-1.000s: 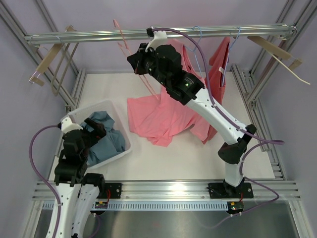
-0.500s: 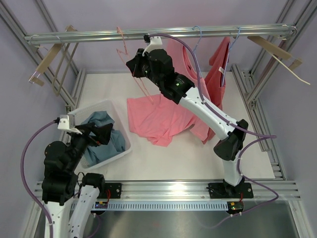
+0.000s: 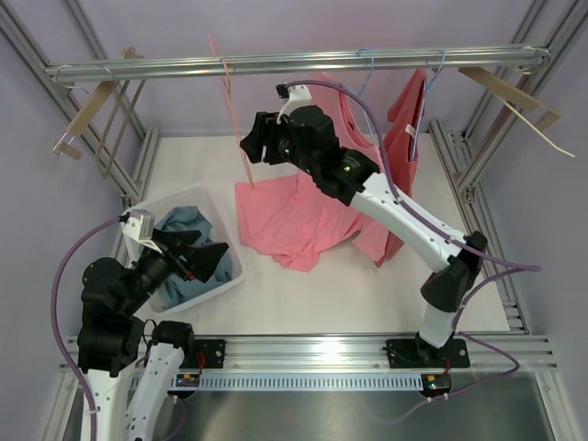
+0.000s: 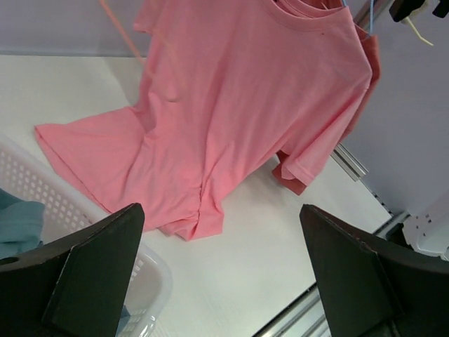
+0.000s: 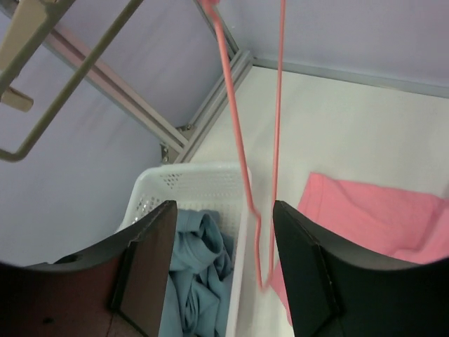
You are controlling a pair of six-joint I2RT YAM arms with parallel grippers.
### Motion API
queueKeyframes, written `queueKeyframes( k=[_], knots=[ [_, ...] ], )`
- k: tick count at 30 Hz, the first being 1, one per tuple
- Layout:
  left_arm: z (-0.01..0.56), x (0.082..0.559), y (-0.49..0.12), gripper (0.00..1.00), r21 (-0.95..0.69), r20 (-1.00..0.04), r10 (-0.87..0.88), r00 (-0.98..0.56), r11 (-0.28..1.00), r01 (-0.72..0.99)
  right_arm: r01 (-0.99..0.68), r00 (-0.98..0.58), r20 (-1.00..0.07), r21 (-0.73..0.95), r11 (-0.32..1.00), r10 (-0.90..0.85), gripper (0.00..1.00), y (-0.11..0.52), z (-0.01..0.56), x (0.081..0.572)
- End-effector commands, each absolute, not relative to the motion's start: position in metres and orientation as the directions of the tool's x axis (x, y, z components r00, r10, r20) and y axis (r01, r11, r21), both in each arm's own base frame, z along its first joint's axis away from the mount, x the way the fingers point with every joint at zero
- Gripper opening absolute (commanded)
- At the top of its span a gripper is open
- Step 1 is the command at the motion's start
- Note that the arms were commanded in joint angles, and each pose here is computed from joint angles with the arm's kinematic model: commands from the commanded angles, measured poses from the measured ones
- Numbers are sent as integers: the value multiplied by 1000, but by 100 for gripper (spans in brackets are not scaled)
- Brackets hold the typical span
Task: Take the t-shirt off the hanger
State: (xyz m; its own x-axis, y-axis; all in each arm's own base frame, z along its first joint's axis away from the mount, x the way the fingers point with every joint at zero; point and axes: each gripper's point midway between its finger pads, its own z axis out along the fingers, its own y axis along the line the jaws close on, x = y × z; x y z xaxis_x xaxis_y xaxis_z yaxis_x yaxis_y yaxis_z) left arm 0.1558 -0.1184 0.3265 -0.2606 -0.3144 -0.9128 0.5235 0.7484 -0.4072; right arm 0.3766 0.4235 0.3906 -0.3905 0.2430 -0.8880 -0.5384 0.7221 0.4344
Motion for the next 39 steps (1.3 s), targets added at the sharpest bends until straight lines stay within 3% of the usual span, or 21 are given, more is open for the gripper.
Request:
queueKeyframes(
  k=[1, 7, 12, 16, 24, 28, 39],
  knots=[
    [350, 141, -136, 99, -447, -894, -352, -279, 650, 614, -617, -282, -926, 376, 691, 252, 65, 374, 459, 334],
    [341, 153, -142, 99, -532, -846, -407, -345, 602, 595, -629, -261, -960, 249, 737, 102, 45, 290, 452, 299],
    [356, 154, -143, 99, -527, -848, -419, -324, 596, 606, -463, -276, -958, 207, 862, 82, 46, 191, 454, 316],
    [364, 151, -148, 99, -531, -845, -408, -345, 570, 627, -379, -325, -946, 145, 914, 15, 52, 152, 437, 331],
    [358, 163, -162, 99, -527, -849, -367, -380, 561, 638, -471, -391, -920, 191, 861, -10, 53, 166, 416, 357],
    [349, 167, -185, 99, -509, -861, -324, -392, 566, 649, -456, -372, -928, 195, 868, 13, 41, 168, 417, 371],
    [331, 150, -259, 99, -414, -905, -177, -386, 569, 710, -422, -363, -931, 197, 885, 34, 32, 170, 410, 395]
  ],
)
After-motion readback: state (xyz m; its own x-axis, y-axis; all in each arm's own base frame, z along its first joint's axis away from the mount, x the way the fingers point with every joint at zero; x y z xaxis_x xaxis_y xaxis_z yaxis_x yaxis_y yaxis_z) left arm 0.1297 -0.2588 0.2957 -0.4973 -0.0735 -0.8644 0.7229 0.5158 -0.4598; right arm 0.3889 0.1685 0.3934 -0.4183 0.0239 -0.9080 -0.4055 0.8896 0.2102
